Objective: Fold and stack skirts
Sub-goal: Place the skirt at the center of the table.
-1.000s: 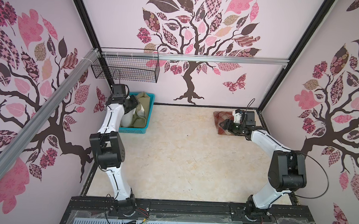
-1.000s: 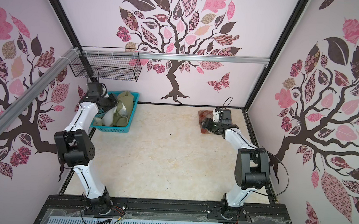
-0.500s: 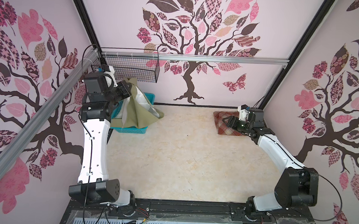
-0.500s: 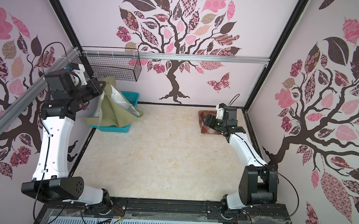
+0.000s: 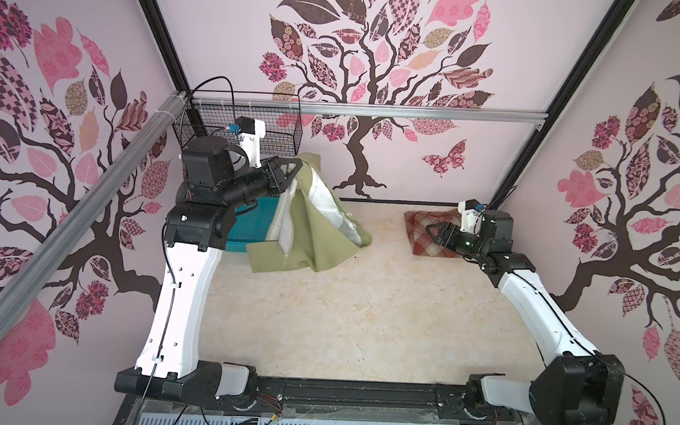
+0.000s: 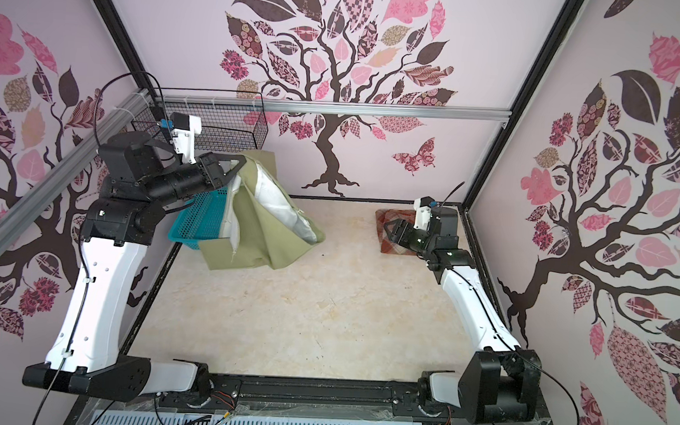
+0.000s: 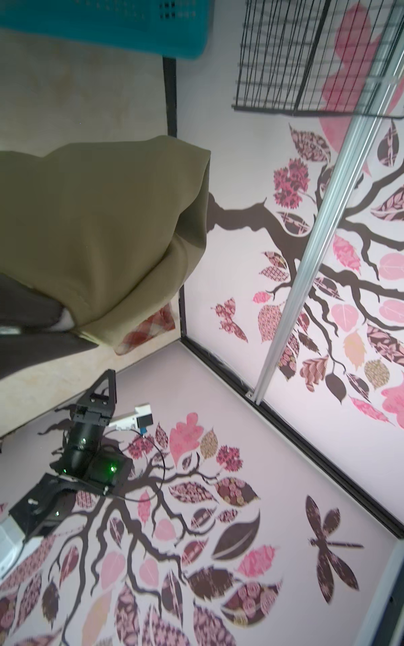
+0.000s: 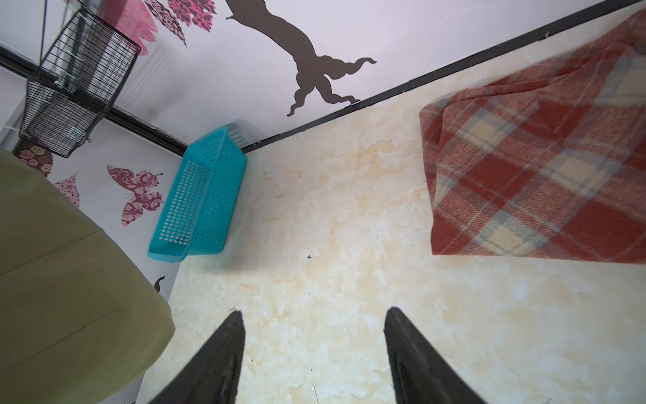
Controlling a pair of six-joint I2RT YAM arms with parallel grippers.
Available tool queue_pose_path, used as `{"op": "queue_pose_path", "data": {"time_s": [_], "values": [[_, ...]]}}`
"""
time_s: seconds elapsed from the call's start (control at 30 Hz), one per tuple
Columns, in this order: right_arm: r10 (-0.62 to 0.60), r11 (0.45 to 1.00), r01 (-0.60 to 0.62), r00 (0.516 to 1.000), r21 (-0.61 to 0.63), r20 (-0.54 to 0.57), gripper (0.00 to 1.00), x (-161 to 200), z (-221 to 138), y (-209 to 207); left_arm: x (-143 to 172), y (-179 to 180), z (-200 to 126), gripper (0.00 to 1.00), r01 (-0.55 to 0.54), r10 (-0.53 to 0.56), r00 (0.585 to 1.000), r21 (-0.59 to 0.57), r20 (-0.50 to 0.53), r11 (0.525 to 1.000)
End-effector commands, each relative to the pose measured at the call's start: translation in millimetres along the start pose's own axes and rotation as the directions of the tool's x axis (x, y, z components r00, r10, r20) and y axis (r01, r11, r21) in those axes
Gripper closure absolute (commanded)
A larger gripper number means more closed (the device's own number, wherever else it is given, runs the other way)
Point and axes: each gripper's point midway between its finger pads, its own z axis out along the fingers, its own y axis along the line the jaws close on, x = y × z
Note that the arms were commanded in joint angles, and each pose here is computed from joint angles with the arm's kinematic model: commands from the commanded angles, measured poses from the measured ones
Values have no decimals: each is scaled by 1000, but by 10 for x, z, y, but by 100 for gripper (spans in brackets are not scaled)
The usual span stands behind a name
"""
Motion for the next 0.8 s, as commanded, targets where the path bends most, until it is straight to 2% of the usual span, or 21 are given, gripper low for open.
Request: {"op": "queue_pose_path", "data": {"time_s": [0.0,0.07,0.13,0.2,0.27,0.3,0.37,0.4,0.43,0.5,0.57,0.7,0.77], "values": [[-6,1000,6,1000,-14,14,33,25,-145,105,54,-349,50,100,33,-36,999,158,15,987],[-1,1000,1,1000,-13,10,33,69,-157,87,376,-358,189,100,66,-58,997,177,-46,982],[7,1000,-7,1000,-18,2,34,128,-155,71,826,-273,346,100,107,-89,990,177,-106,978],[17,1000,-17,1000,-18,-10,34,215,-137,25,1284,-51,443,100,165,-148,978,114,-148,980],[26,1000,-26,1000,11,-3,37,302,-130,-67,1852,290,480,99,259,-254,947,0,-198,966],[23,1000,-23,1000,16,5,38,360,-131,-104,2201,467,470,95,310,-315,921,-60,-230,949],[25,999,-25,1000,26,3,38,479,-116,-167,2716,607,372,73,379,-396,874,-116,-282,918],[28,999,-28,999,28,-19,38,570,-87,-192,2939,632,287,66,400,-424,851,-140,-310,906],[28,999,-27,999,30,-45,38,666,-48,-206,3111,654,183,63,408,-440,836,-165,-328,898],[17,999,-13,995,39,-103,36,867,44,-218,3282,697,-57,58,409,-459,821,-213,-338,887],[-4,999,12,987,50,-158,35,1061,144,-204,3317,755,-306,56,392,-462,828,-259,-318,882],[-46,998,55,969,30,-242,33,1390,328,-87,3166,833,-765,49,314,-403,882,-332,-245,889],[-60,997,70,958,25,-281,32,1545,414,-58,3097,893,-890,47,281,-375,903,-369,-212,886]]}}
